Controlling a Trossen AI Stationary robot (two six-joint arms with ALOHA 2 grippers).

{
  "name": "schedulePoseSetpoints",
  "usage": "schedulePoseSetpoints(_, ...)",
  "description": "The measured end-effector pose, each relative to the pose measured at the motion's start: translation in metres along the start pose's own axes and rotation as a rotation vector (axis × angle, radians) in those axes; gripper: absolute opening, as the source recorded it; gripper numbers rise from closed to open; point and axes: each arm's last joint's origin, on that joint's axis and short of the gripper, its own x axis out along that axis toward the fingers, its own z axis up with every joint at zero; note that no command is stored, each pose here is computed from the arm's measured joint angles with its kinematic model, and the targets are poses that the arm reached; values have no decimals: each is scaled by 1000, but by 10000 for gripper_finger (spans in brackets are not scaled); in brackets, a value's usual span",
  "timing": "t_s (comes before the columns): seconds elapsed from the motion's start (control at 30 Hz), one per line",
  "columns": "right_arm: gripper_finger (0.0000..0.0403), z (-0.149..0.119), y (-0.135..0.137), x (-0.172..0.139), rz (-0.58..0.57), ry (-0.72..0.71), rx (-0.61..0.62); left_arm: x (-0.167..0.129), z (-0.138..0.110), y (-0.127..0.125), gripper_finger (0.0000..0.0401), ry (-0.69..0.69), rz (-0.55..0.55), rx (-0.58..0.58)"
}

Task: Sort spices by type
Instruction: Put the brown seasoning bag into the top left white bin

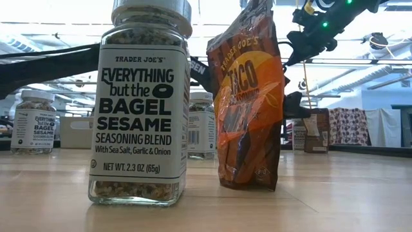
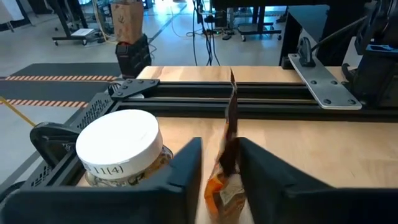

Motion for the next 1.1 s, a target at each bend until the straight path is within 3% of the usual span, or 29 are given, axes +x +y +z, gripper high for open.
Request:
schedulePoseSetpoints(0.17, 0, 0, 0, 0, 0, 0, -4, 0, -2, -1, 13, 21, -12, -6)
schedulePoseSetpoints(0.47, 0, 0, 0, 0, 0, 1, -14, -3, 2, -3, 4, 61, -56, -17)
schedulePoseSetpoints(0.83, 0, 4, -3, -5, -19, -39, 39, -22, 46, -22, 2, 147, -120, 36)
schedulePoseSetpoints(1.1, 0, 2, 1, -21, 55, -63, 32, -37, 59, -19, 1, 224, -180, 8)
